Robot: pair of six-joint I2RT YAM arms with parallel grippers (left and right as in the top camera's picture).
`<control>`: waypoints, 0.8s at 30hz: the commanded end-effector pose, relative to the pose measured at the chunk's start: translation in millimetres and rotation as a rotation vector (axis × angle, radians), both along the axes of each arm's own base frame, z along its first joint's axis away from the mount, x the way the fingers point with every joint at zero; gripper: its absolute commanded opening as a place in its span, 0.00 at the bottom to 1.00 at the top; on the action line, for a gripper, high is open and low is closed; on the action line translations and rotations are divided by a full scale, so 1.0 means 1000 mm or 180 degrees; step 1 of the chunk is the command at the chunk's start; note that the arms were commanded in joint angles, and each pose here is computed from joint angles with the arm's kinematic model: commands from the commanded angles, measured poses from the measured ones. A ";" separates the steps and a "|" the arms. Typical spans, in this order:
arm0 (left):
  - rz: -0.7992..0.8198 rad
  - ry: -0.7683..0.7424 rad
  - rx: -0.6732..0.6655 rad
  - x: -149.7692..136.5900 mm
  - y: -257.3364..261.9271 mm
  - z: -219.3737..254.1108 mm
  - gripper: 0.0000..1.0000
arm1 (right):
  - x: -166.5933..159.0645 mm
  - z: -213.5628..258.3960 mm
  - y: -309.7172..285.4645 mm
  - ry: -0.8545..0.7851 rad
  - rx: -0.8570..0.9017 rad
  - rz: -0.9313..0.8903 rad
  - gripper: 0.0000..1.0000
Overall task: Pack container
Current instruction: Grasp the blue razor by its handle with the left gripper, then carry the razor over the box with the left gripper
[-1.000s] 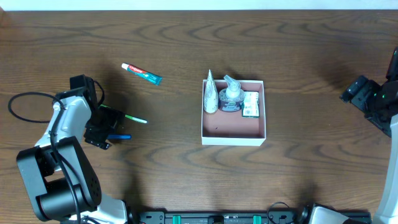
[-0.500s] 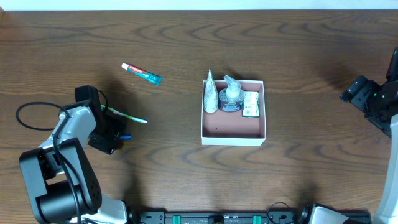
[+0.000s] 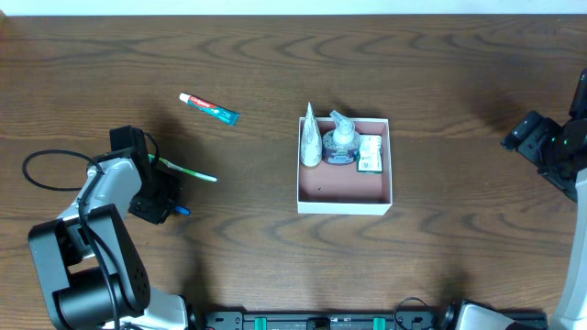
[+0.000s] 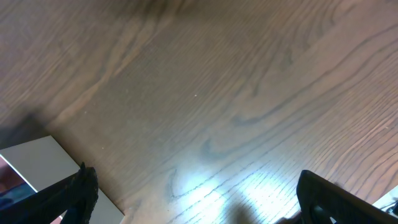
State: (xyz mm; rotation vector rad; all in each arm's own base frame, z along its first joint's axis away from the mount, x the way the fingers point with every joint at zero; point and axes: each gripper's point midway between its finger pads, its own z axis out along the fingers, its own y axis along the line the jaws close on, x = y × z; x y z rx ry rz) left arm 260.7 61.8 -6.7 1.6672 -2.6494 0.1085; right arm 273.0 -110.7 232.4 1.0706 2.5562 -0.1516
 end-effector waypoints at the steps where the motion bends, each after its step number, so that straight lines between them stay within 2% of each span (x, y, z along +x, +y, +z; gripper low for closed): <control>1: -0.0220 0.0109 -0.0112 -0.012 -0.006 -0.013 0.06 | 0.001 0.004 -0.003 -0.0038 -0.0012 -0.0056 0.99; 8: -0.0967 -0.0197 -0.0264 0.006 -0.015 0.010 0.06 | 0.001 0.004 -0.003 -0.0039 -0.0012 -0.0056 0.99; 16: -0.1640 -0.0837 0.0078 0.037 -0.017 0.096 0.06 | 0.001 0.004 -0.003 -0.0038 -0.0012 -0.0056 0.99; 24: -0.2706 -0.1635 0.0462 0.050 -0.072 0.175 0.06 | 0.001 0.004 -0.003 -0.0038 -0.0012 -0.0056 0.99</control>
